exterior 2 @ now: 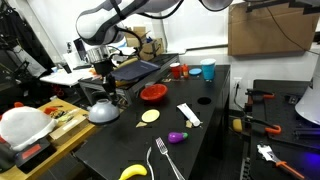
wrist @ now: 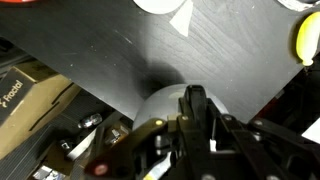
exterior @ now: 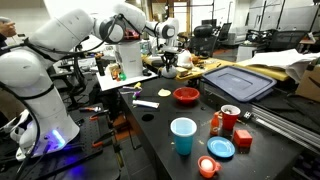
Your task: Move the grey kettle to the right
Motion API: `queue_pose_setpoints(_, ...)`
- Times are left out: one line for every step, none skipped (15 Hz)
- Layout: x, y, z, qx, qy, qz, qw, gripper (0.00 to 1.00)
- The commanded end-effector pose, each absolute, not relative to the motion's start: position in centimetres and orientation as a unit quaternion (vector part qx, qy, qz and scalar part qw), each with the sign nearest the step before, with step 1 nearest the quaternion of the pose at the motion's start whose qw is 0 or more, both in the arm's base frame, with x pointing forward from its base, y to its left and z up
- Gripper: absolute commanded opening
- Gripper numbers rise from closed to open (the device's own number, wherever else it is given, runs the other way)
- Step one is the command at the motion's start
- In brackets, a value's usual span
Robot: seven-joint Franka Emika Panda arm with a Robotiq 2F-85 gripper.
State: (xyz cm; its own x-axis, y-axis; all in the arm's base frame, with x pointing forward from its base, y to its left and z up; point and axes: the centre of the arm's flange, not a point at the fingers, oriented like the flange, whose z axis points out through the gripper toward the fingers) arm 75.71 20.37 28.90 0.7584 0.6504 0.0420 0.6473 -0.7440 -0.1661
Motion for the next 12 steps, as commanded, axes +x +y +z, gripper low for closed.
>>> queue_pose_setpoints(75.0,17.5,31.6,-0.953,-0.292,0.006,0.076,0.05)
queue_pose_setpoints(74.9,16.7,32.0,-0.958,-0.279,0.006,0.073,0.05)
queue_pose_setpoints(74.8,15.9,32.3,-0.961,-0.266,0.005,0.070,0.05)
queue_pose_setpoints(74.7,15.1,32.6,-0.965,-0.255,0.005,0.068,0.05)
queue_pose_setpoints(74.6,14.5,32.8,-0.967,-0.244,0.006,0.065,0.05)
queue_pose_setpoints(74.3,13.6,33.1,-0.970,-0.234,0.010,0.064,0.05)
queue_pose_setpoints(74.0,13.0,33.3,-0.972,-0.225,0.014,0.063,0.05)
queue_pose_setpoints(73.7,12.2,33.5,-0.974,-0.217,0.018,0.063,0.05)
queue_pose_setpoints(73.3,11.6,33.7,-0.976,-0.208,0.022,0.064,0.05)
queue_pose_setpoints(72.8,10.9,34.0,-0.977,-0.200,0.026,0.064,0.05)
queue_pose_setpoints(72.3,10.2,34.3,-0.979,-0.193,0.030,0.065,0.05)
queue_pose_setpoints(71.7,9.4,34.6,-0.980,-0.185,0.031,0.062,0.05)
